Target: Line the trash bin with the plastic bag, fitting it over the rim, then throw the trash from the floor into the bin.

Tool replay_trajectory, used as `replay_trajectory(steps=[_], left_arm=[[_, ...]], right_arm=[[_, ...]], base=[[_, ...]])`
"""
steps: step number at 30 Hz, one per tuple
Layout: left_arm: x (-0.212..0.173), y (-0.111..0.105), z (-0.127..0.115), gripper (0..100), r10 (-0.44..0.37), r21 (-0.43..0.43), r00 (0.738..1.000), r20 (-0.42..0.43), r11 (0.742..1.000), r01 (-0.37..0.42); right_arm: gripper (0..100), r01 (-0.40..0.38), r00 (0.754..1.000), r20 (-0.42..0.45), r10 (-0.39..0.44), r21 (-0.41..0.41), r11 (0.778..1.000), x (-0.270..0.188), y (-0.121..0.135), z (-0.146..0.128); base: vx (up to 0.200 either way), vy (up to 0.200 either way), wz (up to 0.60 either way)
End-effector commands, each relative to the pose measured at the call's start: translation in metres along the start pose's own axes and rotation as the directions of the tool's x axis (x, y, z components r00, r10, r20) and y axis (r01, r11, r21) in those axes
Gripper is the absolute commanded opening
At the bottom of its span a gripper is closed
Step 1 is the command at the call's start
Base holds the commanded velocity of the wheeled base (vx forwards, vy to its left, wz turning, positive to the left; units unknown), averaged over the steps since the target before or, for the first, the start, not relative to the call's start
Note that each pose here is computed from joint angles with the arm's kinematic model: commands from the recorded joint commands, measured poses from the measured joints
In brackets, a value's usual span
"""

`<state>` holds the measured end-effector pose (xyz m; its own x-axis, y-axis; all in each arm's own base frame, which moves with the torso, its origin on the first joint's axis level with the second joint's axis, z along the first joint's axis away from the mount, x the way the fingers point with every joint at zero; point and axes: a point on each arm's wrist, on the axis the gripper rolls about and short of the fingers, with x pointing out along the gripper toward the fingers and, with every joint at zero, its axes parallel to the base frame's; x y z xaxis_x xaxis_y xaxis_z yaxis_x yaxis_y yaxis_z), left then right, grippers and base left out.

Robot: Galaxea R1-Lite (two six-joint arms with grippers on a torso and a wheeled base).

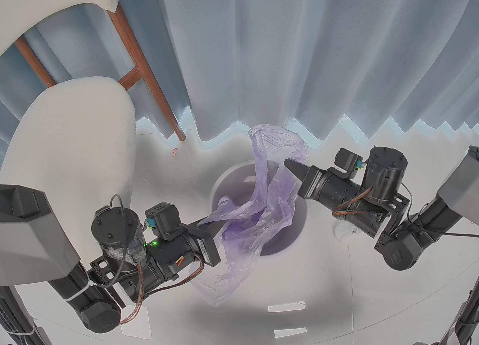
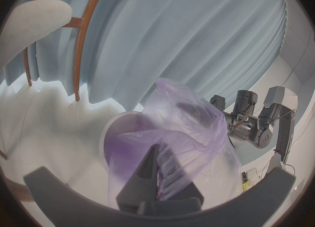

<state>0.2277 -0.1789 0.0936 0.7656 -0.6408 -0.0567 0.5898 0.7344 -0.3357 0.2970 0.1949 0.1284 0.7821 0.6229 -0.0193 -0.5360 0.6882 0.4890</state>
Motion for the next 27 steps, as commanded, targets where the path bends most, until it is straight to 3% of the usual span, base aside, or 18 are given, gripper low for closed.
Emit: replay_trajectory(steps=[1,8,9,13,20,24,27], left_arm=[[0.003,0.001,0.004,0,0.001,-0.005,1.000,0.020,1.000,-0.001],[0.005,0.003,0.003,0,0.008,-0.006,1.000,0.019,1.000,-0.008],[0.006,0.004,0.003,0,0.010,-0.007,1.000,0.020,1.000,-0.010],[0.008,0.009,0.001,0,0.025,-0.009,1.000,0.012,1.000,-0.025],[0.010,0.017,0.003,0,0.044,-0.010,0.999,0.024,0.999,-0.044],[0.011,0.016,0.002,0,0.043,-0.009,0.999,0.018,0.999,-0.042],[0.010,0.017,0.003,0,0.044,-0.009,0.999,0.022,0.999,-0.044]], right_arm=[[0,-0.009,1.000,0.024,0.009,0.001,1.000,0.010,0.005,0.013],[0,0.002,1.000,0.009,-0.002,0.001,1.000,0.016,0.001,0.010],[100,0.008,1.000,0.004,-0.008,0.002,1.000,0.017,0.000,0.009],[100,0.002,0.999,0.034,-0.003,0.011,1.000,0.004,0.007,0.024],[100,-0.029,0.996,0.085,0.028,0.007,1.000,-0.066,0.030,0.052],[100,-0.032,0.993,0.113,0.032,-0.003,0.999,-0.112,0.028,0.068],[100,0.011,0.996,0.087,-0.011,0.002,1.000,-0.135,0.024,0.078]], base=[[0.000,0.000,0.00],[0.000,0.000,0.00],[0.000,0.000,0.00],[0.000,0.000,0.00],[0.000,0.000,0.00],[0.000,0.000,0.00],[0.000,0.000,0.00]])
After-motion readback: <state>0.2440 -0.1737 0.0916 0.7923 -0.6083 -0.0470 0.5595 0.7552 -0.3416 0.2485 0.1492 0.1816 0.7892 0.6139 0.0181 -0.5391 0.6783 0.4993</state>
